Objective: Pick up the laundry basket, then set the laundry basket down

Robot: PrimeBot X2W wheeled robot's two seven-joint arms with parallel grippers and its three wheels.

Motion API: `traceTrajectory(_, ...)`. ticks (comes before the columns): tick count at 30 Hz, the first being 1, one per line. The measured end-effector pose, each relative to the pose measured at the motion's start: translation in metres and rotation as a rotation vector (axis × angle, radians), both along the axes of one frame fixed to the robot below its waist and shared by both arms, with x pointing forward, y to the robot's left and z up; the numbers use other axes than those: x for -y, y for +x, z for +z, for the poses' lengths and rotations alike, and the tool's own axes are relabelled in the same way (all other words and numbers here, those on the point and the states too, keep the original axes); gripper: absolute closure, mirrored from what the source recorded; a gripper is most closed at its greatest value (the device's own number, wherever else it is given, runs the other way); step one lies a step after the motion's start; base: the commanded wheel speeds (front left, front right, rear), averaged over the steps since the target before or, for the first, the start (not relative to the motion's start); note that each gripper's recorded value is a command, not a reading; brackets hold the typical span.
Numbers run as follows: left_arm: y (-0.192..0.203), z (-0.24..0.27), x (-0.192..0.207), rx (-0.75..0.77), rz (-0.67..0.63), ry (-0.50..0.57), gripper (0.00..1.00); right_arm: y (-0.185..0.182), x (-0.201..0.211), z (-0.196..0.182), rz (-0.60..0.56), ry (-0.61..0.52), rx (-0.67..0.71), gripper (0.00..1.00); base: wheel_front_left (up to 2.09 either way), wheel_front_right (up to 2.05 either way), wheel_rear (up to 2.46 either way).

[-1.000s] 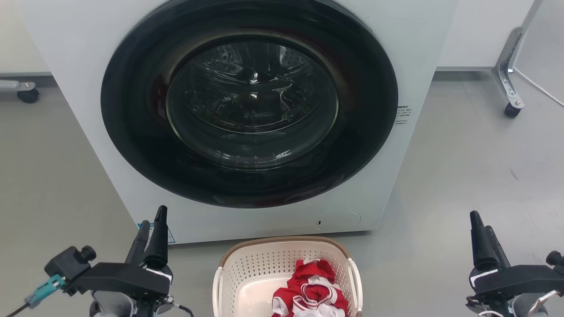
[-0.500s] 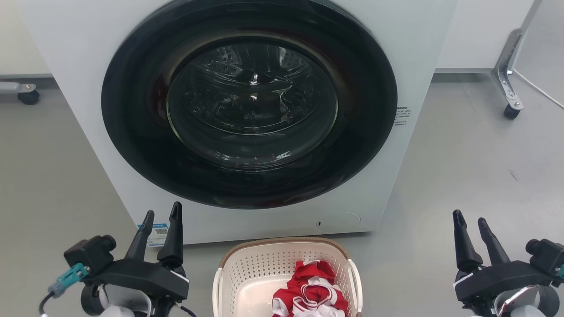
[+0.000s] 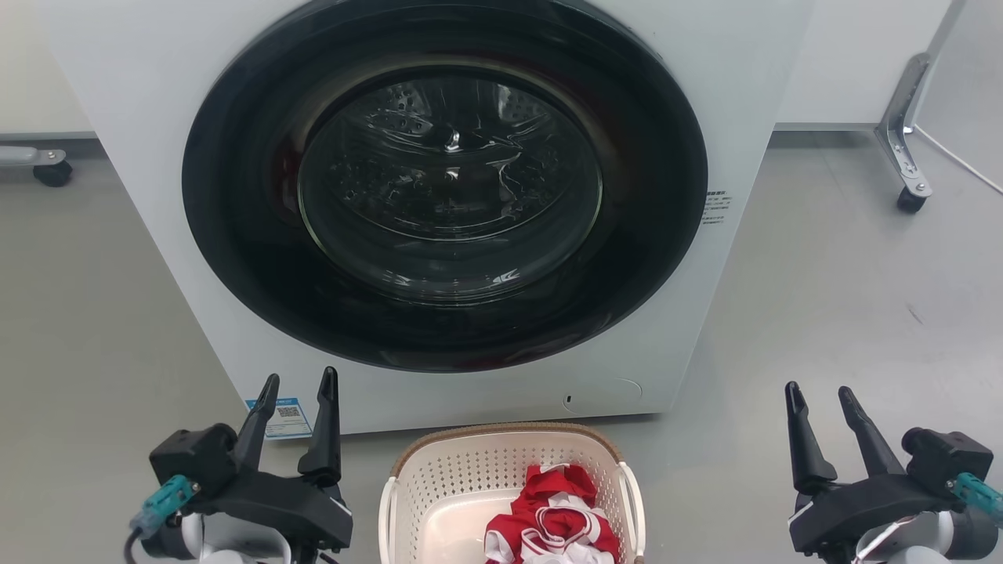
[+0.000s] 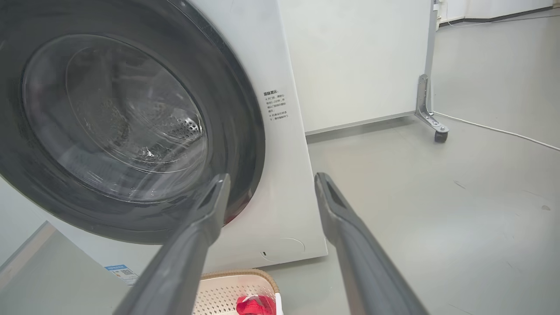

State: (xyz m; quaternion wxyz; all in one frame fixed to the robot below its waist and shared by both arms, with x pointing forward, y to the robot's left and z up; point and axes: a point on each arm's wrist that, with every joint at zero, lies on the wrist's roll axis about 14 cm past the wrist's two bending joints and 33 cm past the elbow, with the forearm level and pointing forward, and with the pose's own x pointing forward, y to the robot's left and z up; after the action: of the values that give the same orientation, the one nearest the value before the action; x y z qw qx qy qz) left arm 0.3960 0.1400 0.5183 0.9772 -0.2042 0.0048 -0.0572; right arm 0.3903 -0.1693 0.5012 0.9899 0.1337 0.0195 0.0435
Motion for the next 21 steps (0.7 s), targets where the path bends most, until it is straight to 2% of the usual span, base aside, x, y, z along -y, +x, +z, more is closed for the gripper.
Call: traceTrajectory(21, -0.004, -0.01, 0.01, 0.039, -0.016, 0.274, 0.0, -0.007, -0.007, -0.012, 0.04, -0.231, 0.036, 0.0, 0.0, 0.0, 0.0)
